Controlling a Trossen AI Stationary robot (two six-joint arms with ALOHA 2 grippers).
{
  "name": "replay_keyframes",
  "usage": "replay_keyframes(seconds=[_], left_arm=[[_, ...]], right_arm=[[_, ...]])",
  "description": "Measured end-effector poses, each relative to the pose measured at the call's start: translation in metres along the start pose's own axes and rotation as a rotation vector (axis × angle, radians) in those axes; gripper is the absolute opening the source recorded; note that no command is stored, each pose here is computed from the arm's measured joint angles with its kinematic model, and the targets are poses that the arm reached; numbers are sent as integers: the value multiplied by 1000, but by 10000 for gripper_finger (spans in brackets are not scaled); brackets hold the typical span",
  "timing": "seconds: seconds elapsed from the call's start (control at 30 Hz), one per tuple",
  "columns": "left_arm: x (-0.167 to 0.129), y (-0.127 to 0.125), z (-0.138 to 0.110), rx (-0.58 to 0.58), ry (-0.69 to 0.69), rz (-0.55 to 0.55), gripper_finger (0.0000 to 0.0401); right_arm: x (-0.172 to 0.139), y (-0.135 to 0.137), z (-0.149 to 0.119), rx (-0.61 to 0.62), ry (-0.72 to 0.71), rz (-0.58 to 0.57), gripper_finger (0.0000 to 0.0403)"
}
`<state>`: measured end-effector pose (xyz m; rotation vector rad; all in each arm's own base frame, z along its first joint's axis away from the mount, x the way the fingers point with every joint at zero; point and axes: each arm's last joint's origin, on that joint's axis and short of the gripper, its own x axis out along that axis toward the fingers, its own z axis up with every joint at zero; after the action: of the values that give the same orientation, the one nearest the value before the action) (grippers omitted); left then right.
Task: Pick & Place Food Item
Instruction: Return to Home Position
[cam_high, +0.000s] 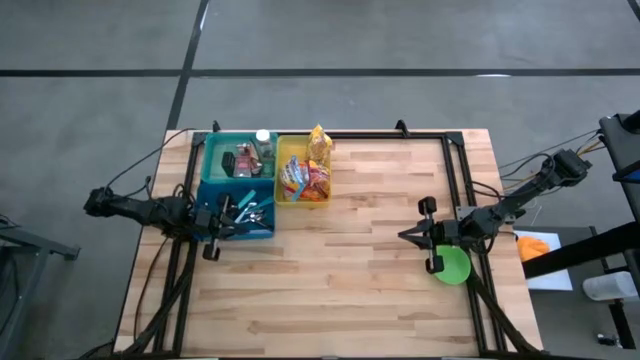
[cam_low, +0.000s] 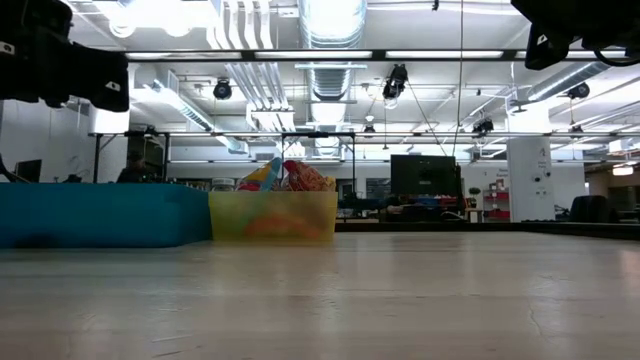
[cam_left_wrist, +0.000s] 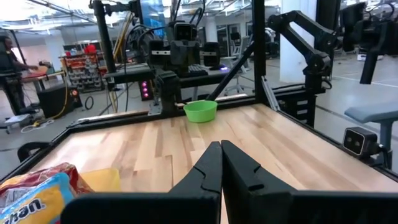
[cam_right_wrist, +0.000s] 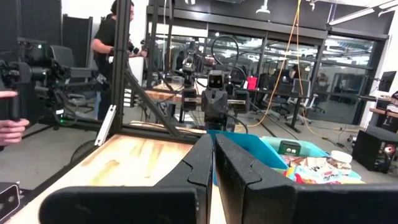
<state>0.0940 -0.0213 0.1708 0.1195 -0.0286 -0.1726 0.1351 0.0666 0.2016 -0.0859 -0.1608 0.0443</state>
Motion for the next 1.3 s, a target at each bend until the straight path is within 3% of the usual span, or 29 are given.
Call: replay_keyframes(seconds=[0.17, 0.67, 1.3], left_arm=[[0, 0, 0, -50, 0, 0, 0], [0, 0, 0, -48, 2, 0, 0], [0, 0, 1, -45, 0, 0, 0]], right_arm=[[0, 0, 0, -1, 1, 0, 13], [0, 0, 0, 1, 0, 1, 13], [-3, -1, 2, 260, -24, 32, 13]])
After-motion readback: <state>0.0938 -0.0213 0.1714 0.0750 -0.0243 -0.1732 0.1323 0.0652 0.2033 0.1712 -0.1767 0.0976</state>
